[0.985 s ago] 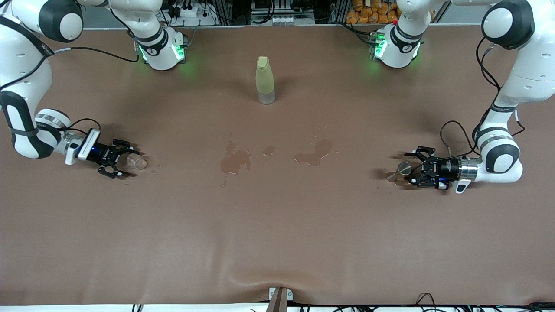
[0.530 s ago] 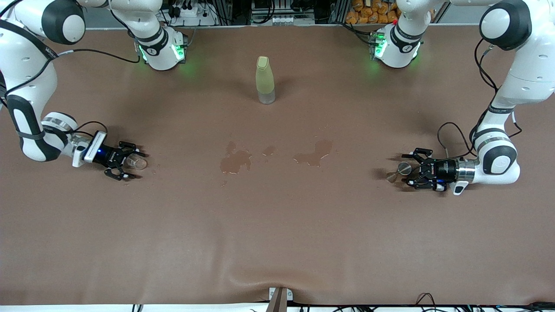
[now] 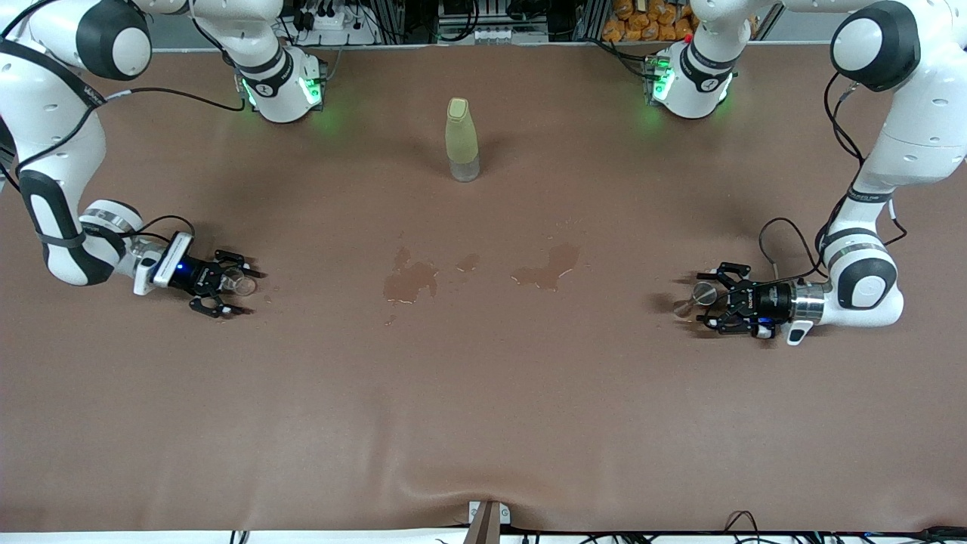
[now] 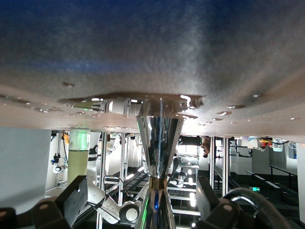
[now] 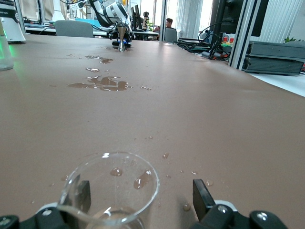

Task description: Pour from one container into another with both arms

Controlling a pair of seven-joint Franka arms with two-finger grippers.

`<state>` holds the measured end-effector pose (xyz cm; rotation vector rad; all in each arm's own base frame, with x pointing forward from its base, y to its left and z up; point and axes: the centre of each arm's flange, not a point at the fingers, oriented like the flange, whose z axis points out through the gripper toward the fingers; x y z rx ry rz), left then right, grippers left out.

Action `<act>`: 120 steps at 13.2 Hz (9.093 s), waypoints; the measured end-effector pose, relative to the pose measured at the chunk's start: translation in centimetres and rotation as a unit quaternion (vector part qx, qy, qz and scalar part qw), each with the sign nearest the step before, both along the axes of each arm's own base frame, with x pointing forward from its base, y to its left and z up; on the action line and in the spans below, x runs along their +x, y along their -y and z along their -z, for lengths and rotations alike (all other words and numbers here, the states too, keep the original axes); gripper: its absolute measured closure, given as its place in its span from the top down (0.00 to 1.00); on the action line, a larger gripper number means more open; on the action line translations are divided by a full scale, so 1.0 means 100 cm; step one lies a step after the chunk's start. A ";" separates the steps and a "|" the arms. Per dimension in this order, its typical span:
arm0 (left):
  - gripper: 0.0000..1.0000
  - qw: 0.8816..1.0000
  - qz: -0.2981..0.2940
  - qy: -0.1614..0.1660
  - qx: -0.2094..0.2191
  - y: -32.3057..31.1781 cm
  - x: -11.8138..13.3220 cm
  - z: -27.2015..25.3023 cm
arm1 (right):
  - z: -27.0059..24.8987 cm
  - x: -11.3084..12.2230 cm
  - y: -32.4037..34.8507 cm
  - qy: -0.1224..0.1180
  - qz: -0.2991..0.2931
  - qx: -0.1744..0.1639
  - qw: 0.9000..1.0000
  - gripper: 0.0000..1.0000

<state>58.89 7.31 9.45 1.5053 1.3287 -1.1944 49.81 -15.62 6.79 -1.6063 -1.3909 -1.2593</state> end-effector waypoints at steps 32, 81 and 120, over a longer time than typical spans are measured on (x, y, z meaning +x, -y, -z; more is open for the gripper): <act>1.00 1.000 0.004 0.001 0.003 0.001 0.001 0.000 | -0.156 0.053 -0.034 -0.036 -0.085 0.092 0.991 0.17; 0.26 0.998 0.043 0.015 -0.051 0.095 0.042 -0.070 | -0.271 0.058 -0.131 -0.185 -0.177 0.114 0.960 0.17; 0.23 0.994 -0.056 0.021 -0.086 0.575 -0.052 -0.073 | -0.188 -0.004 -0.404 -0.206 -0.125 0.196 0.951 0.17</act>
